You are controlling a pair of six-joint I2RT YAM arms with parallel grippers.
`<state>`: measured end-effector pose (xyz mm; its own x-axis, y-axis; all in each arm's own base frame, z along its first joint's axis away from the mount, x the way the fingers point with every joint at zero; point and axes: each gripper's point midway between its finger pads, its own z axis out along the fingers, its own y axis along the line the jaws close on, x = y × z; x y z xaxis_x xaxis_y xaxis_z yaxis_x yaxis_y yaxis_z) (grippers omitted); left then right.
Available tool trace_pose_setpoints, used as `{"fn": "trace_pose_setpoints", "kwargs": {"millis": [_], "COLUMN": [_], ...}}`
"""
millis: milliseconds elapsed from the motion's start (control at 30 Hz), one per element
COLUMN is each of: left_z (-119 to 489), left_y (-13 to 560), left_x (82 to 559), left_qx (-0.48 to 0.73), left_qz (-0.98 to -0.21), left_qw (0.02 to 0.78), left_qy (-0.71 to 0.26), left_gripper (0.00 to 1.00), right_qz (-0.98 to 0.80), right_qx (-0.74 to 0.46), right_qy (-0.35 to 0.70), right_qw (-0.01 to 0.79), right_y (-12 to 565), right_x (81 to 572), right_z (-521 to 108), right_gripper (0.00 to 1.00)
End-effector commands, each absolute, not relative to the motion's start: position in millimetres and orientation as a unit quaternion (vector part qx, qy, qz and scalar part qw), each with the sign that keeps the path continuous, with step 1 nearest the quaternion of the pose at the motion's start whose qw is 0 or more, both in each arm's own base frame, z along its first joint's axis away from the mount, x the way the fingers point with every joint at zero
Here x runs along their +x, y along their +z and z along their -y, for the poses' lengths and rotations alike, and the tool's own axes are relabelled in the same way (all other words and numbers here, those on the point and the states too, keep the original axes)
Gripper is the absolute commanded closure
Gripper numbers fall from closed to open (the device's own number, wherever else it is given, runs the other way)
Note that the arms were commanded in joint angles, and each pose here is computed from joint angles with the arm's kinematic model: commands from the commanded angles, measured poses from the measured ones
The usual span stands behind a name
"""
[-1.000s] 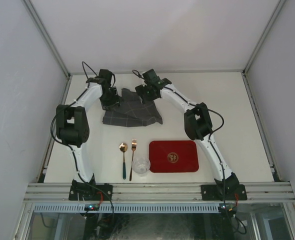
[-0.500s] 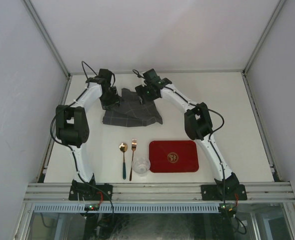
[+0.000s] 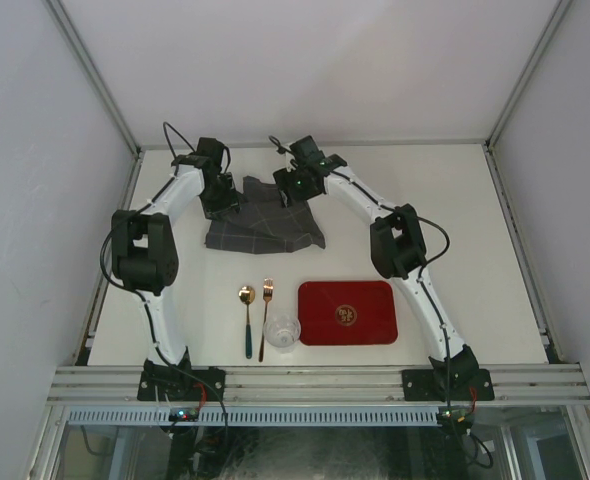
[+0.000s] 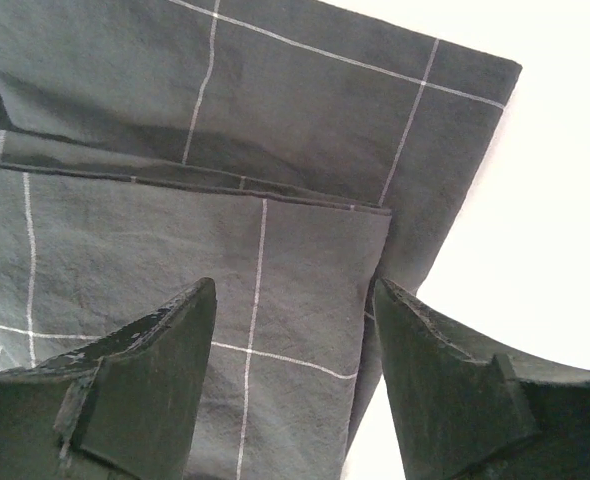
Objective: Set the dinner table for one person
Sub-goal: Flatten out the napkin at the center of the board.
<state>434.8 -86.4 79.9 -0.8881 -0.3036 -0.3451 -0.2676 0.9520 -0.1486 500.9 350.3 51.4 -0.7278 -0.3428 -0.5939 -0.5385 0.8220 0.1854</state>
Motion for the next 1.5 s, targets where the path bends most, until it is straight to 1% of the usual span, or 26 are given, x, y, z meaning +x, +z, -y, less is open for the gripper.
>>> {"fn": "trace_pose_setpoints", "kwargs": {"millis": [0,233,333,367,433,467,500,600,700,867,967,1067,1133,1233,1367,1467], "left_z": [87,86,87,86,86,86,86,86,86,86,86,88,90,91,93,94], "left_y": [109,108,108,107,106,106,105,105,104,105,109,113,116,119,121,119], "left_x": [438,438,438,438,438,438,438,437,437,437,438,440,440,441,441,439], "left_qx": [-0.139,-0.138,-0.138,-0.139,-0.139,-0.139,-0.139,-0.139,-0.14,-0.14,-0.142,-0.143,-0.143,-0.143,-0.145,-0.143], "left_qz": [-0.964,-0.964,-0.965,-0.965,-0.965,-0.965,-0.965,-0.965,-0.965,-0.965,-0.963,-0.961,-0.96,-0.959,-0.958,-0.958], "left_qw": [0.218,0.218,0.217,0.216,0.216,0.215,0.215,0.214,0.213,0.216,0.221,0.227,0.23,0.234,0.237,0.235], "left_qy": [-0.06,-0.057,-0.057,-0.057,-0.056,-0.056,-0.055,-0.056,-0.054,-0.057,-0.059,-0.064,-0.07,-0.075,-0.077,-0.078], "left_gripper": [0.45,0.45,0.45,0.45,0.46,0.46,0.46,0.48,0.51,0.6,0.66,0.68,0.7,0.7,0.68,0.64], "right_qz": [-0.906,-0.91,-0.91,-0.91,-0.91,-0.91,-0.91,-0.911,-0.912,-0.91,-0.905,-0.9,-0.895,-0.89,-0.89,-0.894], "right_qx": [-0.234,-0.231,-0.231,-0.231,-0.231,-0.231,-0.231,-0.229,-0.23,-0.239,-0.249,-0.251,-0.254,-0.26,-0.264,-0.259], "right_qy": [0.194,0.194,0.197,0.197,0.198,0.199,0.198,0.195,0.192,0.174,0.155,0.146,0.136,0.11,0.08,0.061], "right_qw": [0.294,0.285,0.282,0.282,0.282,0.282,0.283,0.282,0.281,0.292,0.309,0.325,0.341,0.357,0.364,0.361], "right_y": [58,47,44,44,44,45,45,46,47,65,89,119,143,163,176,178], "right_x": [510,510,510,510,509,510,510,510,509,505,500,493,486,478,468,462], "right_z": [-359,-356,-357,-357,-358,-358,-358,-355,-355,-352,-350,-346,-341,-334,-328,-322], "right_gripper": [0.36,0.36,0.41,0.44,0.52,0.59,0.68,0.99,1.0,1.0,1.0,1.0,1.0,1.0,1.0,1.0]}}
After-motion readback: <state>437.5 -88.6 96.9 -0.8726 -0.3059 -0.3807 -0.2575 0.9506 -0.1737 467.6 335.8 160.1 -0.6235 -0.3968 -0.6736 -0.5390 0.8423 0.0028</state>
